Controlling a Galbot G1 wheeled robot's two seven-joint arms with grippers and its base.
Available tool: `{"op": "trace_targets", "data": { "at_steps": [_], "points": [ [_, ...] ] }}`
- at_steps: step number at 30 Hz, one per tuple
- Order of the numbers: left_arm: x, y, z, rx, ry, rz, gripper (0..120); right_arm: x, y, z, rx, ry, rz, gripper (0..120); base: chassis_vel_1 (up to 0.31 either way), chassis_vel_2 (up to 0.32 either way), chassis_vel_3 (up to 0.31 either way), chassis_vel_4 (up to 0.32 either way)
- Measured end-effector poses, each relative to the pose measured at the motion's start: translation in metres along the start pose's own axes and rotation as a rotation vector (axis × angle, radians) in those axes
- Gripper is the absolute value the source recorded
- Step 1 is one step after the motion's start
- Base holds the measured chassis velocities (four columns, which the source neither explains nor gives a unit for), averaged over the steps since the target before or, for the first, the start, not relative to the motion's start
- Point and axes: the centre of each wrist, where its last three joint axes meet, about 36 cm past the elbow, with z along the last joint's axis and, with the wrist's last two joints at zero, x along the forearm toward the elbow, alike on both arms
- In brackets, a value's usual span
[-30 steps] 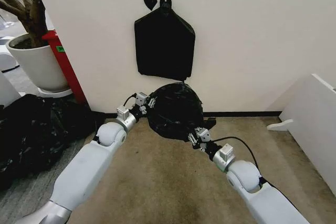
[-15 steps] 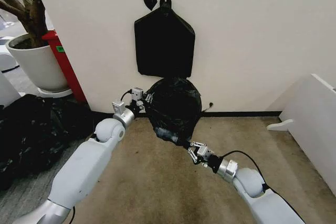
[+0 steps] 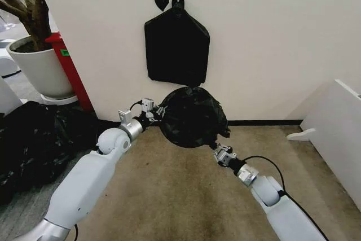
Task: Place the garbage bag over the trash bin.
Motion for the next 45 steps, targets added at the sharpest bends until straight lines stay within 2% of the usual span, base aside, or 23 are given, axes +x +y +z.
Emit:
{"op": "trace_targets", "data": {
  "at_steps": [2, 3, 5, 13, 15, 16, 19, 21, 23, 24, 26, 29, 31, 35, 38, 39, 42, 44, 45],
  "points": [
    [0.000, 0.001, 0.002, -0.003, -0.013, -0.004, 4, 0.004, 0.009, 0.002, -0.212, 0.003, 0.019, 0, 0.000, 0.000, 0.000, 0.000],
    [0.000, 0.002, 0.002, -0.005, -0.019, -0.006, 4, 0.006, 0.011, 0.005, -0.282, 0.000, 0.006, 0, 0.000, 0.000, 0.000, 0.000],
    [-0.001, 0.003, 0.002, -0.010, -0.033, -0.011, 4, 0.014, 0.012, 0.013, -0.375, -0.034, -0.050, 10, 0.000, 0.000, 0.000, 0.000],
    [-0.006, 0.001, 0.008, -0.020, -0.077, -0.065, 4, 0.039, -0.011, 0.035, -0.298, -0.200, -0.357, 36, 0.000, 0.000, 0.000, 0.000],
    [-0.007, 0.000, 0.010, -0.035, -0.080, -0.077, 4, 0.042, -0.025, 0.030, -0.272, -0.269, -0.468, 46, 0.000, 0.000, 0.000, 0.000],
    [-0.007, 0.000, 0.010, -0.035, -0.080, -0.077, 4, 0.042, -0.025, 0.030, -0.272, -0.269, -0.468, 46, 0.000, 0.000, 0.000, 0.000],
    [-0.006, -0.002, 0.017, -0.076, -0.079, -0.092, 4, 0.045, -0.049, 0.013, -0.285, -0.377, -0.604, 60, 0.000, 0.000, 0.000, 0.000],
    [-0.006, -0.006, 0.022, -0.095, -0.081, -0.098, 4, 0.043, -0.052, -0.005, -0.312, -0.441, -0.610, 68, 0.000, 0.000, 0.000, 0.000],
    [-0.007, -0.012, 0.030, -0.109, -0.087, -0.101, 4, 0.036, -0.042, -0.030, -0.370, -0.480, -0.524, 77, 0.000, 0.000, 0.000, 0.000],
    [-0.007, -0.012, 0.030, -0.109, -0.087, -0.101, 4, 0.036, -0.042, -0.030, -0.370, -0.480, -0.524, 77, 0.000, 0.000, 0.000, 0.000],
    [-0.008, -0.019, 0.038, -0.117, -0.096, -0.098, 4, 0.030, -0.027, -0.056, -0.429, -0.462, -0.410, 80, 0.000, 0.000, 0.000, 0.000],
    [-0.012, -0.035, 0.048, -0.124, -0.126, -0.091, 4, 0.018, 0.006, -0.100, -0.484, -0.371, -0.230, 69, 0.000, 0.000, 0.000, 0.000],
    [-0.013, -0.039, 0.050, -0.127, -0.131, -0.089, 4, 0.015, 0.015, -0.112, -0.502, -0.351, -0.190, 66, 0.000, 0.000, 0.000, 0.000],
    [-0.015, -0.057, 0.063, -0.149, -0.143, -0.075, 4, -0.003, 0.049, -0.163, -0.588, -0.221, -0.024, 49, 0.000, 0.000, 0.000, 0.000],
    [-0.015, -0.067, 0.071, -0.158, -0.140, -0.063, 4, -0.017, 0.063, -0.183, -0.608, -0.140, 0.037, 37, 0.000, 0.000, 0.000, 0.000],
    [-0.015, -0.067, 0.071, -0.158, -0.140, -0.063, 4, -0.017, 0.063, -0.183, -0.608, -0.140, 0.037, 37, 0.000, 0.000, 0.000, 0.000],
    [-0.014, -0.075, 0.080, -0.178, -0.134, -0.050, 4, -0.040, 0.073, -0.192, -0.575, -0.018, 0.135, 23, 0.000, 0.000, 0.000, 0.000],
    [-0.012, -0.078, 0.081, -0.192, -0.137, -0.045, 4, -0.057, 0.078, -0.198, -0.526, 0.108, 0.214, 14, 0.000, 0.000, 0.000, 0.000],
    [-0.011, -0.079, 0.082, -0.198, -0.138, -0.043, 4, -0.063, 0.080, -0.201, -0.516, 0.150, 0.236, 12, 0.000, 0.000, 0.000, 0.000]
  ]
}}
